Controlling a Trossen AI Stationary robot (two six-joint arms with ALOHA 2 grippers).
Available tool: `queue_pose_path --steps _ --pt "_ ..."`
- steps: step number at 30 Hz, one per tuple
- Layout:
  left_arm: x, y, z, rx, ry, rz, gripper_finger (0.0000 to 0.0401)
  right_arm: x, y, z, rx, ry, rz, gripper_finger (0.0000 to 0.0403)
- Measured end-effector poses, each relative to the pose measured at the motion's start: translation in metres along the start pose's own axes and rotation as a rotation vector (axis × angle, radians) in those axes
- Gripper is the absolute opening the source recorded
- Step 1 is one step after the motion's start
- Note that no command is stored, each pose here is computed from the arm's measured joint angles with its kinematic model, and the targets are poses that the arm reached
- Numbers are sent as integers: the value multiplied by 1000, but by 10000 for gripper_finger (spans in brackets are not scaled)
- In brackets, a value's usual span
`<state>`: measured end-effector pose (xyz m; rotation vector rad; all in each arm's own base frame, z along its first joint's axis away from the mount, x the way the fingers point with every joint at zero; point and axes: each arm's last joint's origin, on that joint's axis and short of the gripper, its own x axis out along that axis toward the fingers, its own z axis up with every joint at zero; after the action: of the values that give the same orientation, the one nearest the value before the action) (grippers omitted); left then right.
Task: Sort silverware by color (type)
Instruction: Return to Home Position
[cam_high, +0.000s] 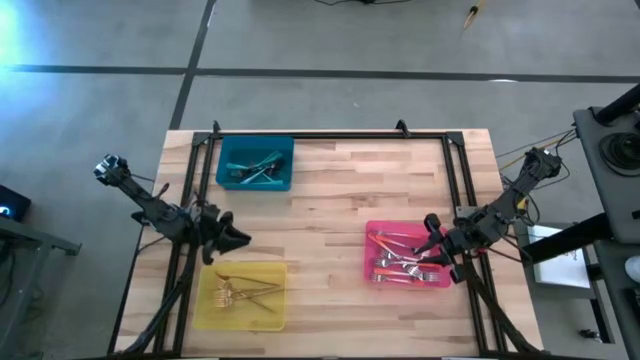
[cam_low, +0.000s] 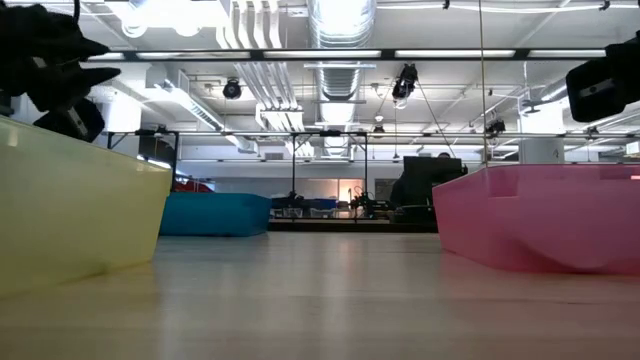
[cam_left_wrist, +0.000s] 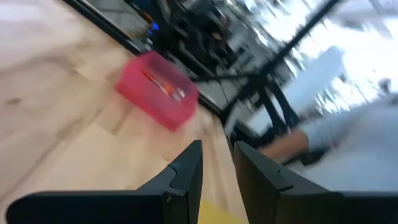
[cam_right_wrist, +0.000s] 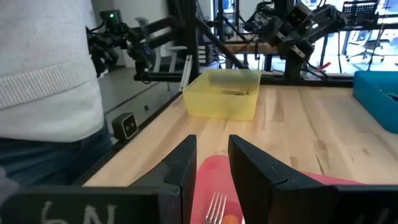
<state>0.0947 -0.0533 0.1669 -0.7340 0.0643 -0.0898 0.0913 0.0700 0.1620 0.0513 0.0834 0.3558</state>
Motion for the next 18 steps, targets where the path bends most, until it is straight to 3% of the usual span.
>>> queue_pose_path --steps 6,12,18 --pt "-1 6 -11 120 151 -20 76 0 0 0 0 0 0 86" --pt "0 7 -12 229 162 -6 76 0 0 0 -1 4 -1 86" --pt "3 12 -13 271 90 148 77 0 0 0 -1 4 -1 86"
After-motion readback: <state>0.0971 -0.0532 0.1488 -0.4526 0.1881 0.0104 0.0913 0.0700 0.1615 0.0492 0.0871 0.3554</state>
